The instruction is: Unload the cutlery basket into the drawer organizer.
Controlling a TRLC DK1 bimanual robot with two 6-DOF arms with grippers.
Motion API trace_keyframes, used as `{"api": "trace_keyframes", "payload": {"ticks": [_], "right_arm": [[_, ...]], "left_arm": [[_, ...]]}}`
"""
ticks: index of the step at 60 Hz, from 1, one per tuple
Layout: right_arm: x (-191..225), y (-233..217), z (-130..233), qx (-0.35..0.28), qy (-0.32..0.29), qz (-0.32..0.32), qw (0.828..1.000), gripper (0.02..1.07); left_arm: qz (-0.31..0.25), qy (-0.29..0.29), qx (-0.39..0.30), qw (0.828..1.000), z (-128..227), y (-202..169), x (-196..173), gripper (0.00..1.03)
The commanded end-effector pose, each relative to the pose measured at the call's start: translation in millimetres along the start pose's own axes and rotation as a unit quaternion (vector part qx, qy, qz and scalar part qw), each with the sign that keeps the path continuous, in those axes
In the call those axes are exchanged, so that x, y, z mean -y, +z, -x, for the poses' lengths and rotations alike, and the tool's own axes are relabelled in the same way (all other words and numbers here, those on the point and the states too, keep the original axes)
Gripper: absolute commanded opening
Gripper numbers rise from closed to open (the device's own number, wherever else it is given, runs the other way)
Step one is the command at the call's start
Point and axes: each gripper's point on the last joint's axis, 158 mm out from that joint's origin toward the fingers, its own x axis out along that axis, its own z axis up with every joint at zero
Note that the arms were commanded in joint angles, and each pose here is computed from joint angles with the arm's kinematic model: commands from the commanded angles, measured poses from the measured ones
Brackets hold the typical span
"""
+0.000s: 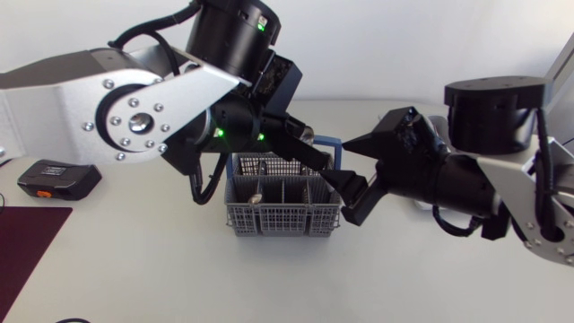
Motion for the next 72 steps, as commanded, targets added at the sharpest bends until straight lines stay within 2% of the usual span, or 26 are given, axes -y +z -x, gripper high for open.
{"api": "trace_keyframes", "payload": {"ticks": [1,8,21,34,49,52,72], "right_arm": [[-2.2,11.1,-11.3,0.002,0.001,-0.013,1.0,0.75],[-2.2,12.9,-23.4,-0.005,0.004,-0.018,1.0,0.66],[-1.1,15.1,-30.1,-0.004,0.005,-0.02,1.0,0.38],[-4.8,12.2,-29.8,0.0,0.011,-0.022,1.0,0.25],[-9.9,6.7,-31.1,-0.005,0.018,-0.022,1.0,0.2],[-12.2,6.2,-31.1,-0.005,0.023,-0.021,1.0,0.17],[-18.9,-4.6,-36.8,-0.019,0.033,-0.017,0.999,0.13]], "left_arm": [[0.015,-0.007,0.009,1.0,0.3,12.0,5.5,0.03],[0.021,-0.009,0.01,1.0,0.5,13.0,4.7,0.03],[0.037,-0.021,0.007,0.999,0.6,12.6,4.4,0.03],[0.048,-0.026,0.004,0.999,0.1,11.9,0.8,0.03],[0.063,-0.035,0.0,0.997,0.5,10.1,-1.6,0.03],[0.063,-0.035,-0.001,0.997,0.5,9.7,-1.5,0.03],[0.068,-0.043,0.001,0.997,2.2,11.1,0.3,0.03]]}}
